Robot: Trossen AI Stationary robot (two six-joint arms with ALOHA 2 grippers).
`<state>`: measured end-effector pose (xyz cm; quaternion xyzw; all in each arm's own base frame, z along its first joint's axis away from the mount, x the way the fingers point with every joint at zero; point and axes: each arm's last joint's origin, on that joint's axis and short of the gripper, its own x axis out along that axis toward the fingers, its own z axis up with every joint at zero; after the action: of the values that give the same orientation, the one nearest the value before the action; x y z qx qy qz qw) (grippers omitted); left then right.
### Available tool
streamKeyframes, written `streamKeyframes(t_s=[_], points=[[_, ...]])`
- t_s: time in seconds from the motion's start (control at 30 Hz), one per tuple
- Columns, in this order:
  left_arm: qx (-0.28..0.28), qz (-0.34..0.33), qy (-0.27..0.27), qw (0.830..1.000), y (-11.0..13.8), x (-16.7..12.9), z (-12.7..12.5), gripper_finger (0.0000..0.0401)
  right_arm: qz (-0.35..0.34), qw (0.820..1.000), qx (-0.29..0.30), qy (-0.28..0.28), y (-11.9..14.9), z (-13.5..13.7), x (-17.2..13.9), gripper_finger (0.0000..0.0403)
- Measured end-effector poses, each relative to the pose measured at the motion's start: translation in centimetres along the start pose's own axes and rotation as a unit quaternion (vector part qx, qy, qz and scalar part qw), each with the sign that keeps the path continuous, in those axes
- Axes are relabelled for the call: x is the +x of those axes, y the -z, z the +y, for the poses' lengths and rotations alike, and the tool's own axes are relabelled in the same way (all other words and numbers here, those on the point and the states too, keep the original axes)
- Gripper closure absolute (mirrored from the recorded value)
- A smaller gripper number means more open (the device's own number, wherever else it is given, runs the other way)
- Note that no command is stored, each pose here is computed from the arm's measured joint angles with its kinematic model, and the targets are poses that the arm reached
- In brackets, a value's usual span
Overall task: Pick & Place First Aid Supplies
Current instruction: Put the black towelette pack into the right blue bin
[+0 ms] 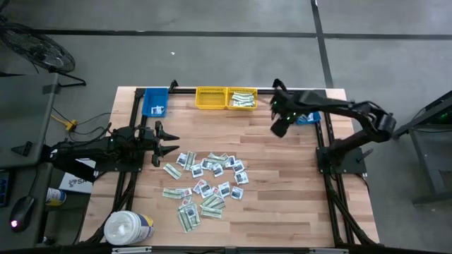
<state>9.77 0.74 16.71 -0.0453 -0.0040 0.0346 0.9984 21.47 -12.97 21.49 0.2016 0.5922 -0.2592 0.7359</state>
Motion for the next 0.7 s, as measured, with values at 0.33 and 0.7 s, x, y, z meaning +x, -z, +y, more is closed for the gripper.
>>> streamKeyframes(t_s=[0.33, 0.7], points=[[0.0, 0.0, 0.0, 1.0, 0.0, 0.0, 0.0, 0.0229, -0.113, 0.951, -0.271, -0.1, -0.2, 9.3, 0.1, 0.0289], [0.0, 0.0, 0.0, 1.0, 0.0, 0.0, 0.0, 0.0229, -0.117, 0.933, -0.313, -0.133, -0.8, 14.2, 5.0, 0.0289]])
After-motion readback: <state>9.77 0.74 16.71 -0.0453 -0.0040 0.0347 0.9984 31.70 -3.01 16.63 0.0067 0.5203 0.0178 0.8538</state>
